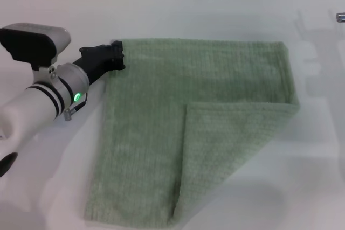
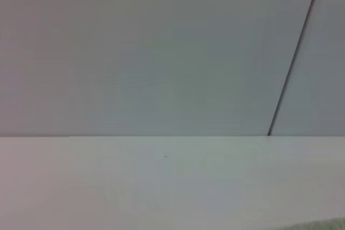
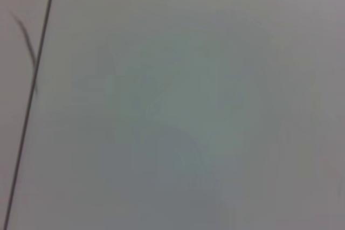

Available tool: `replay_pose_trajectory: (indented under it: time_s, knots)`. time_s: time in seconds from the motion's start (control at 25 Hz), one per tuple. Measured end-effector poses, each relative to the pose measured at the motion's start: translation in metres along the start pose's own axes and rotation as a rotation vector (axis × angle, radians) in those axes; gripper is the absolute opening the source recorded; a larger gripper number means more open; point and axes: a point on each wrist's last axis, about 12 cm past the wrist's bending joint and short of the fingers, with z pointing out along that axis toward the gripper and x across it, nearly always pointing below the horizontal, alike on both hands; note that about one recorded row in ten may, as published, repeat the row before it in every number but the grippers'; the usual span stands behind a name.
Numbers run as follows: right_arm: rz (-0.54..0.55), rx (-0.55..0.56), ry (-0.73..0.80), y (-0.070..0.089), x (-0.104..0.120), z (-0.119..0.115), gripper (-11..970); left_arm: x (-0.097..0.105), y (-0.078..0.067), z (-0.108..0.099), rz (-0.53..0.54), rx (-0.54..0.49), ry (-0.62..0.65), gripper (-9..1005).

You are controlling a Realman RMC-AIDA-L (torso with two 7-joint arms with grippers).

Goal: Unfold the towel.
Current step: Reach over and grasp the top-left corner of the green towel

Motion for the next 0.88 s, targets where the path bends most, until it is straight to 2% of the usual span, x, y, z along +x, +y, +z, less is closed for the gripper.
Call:
replay_pose_trajectory:
  time_s: [0.28, 0.88]
  knots:
    - [0.009, -0.021, 0.004, 0.006, -0.001, 0.001, 794, -0.006, -0.007, 0.012, 0.049, 0.001, 0.05, -2]
    - [0.009, -0.061, 0.004, 0.015, -0.003, 0.003, 794, -0.007, -0.006, 0.016, 0.063, -0.015, 0.081, -2]
